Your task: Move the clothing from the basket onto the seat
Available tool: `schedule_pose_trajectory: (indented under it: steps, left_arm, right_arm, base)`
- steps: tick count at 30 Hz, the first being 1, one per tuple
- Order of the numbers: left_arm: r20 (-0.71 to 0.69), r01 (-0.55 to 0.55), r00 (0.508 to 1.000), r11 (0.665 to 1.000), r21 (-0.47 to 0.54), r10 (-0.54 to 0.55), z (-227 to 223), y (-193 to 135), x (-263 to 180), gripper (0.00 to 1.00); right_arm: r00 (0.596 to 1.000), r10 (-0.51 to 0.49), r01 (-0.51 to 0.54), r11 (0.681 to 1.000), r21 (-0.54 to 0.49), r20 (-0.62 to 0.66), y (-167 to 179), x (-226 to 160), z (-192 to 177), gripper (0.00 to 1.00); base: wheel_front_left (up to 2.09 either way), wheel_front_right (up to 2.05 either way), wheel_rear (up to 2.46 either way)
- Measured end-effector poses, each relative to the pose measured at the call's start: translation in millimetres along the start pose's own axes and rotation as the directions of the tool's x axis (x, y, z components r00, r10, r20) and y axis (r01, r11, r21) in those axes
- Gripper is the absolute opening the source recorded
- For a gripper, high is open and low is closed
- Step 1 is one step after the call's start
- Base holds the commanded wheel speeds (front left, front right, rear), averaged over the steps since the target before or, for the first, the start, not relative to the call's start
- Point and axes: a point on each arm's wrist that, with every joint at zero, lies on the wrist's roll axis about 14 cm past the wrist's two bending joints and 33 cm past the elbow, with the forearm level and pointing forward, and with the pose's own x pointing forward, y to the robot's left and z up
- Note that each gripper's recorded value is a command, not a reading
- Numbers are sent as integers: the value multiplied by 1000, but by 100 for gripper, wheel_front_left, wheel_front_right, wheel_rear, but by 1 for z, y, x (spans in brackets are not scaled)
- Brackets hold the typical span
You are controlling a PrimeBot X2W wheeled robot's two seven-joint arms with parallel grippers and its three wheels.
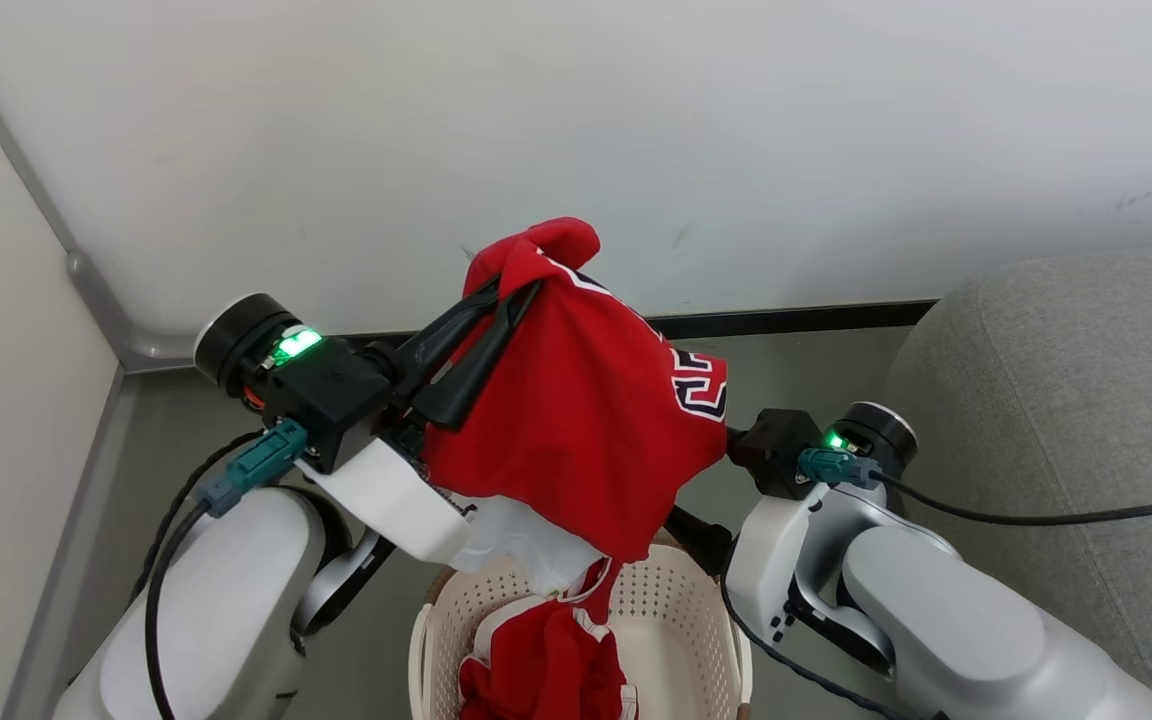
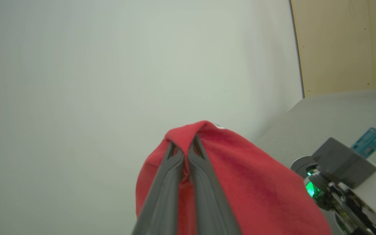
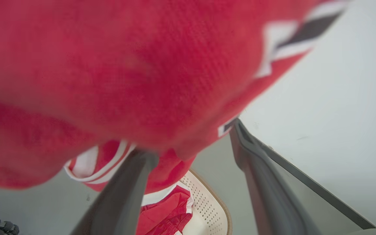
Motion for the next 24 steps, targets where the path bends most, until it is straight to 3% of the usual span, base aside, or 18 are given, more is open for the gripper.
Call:
schedule_pose_trajectory:
  steps: [1,2,3,4,6,9,24]
  left_arm:
    - [-2,0,1000,1000,-2,0,0,1,0,0]
    - [-4,0,1000,1000,-2,0,-1,1,-1,0]
    - [-6,2,1000,1000,-2,-2,-1,1,-1,0]
    - [-7,3,1000,1000,-4,-3,-2,1,-1,0]
    - [-11,2,1000,1000,-6,-2,-3,1,-2,0]
    - [-22,-7,1000,1000,-22,6,-6,4,-3,0]
    - [-89,-58,995,997,-47,54,-29,24,-9,0]
  right_arm:
    - [1000,6,-6,1000,-1,-2,2,1,0,100]
    - [1000,11,-11,1000,-2,-3,3,2,0,88]
    - [1000,16,-16,1000,-5,-5,5,2,0,65]
    - [1000,25,-25,1000,-12,-8,7,3,0,49]
    - [999,38,-39,999,-16,-14,12,4,-2,33]
    - [998,58,-58,998,-24,-15,18,4,-3,0]
    - [998,35,-34,999,-9,50,2,-3,4,0]
  base:
    - [0,0,0]
    - [0,0,0]
    - [0,0,0]
    - [0,0,0]
    - [0,0,0]
    - [0,0,0]
    - [0,0,0]
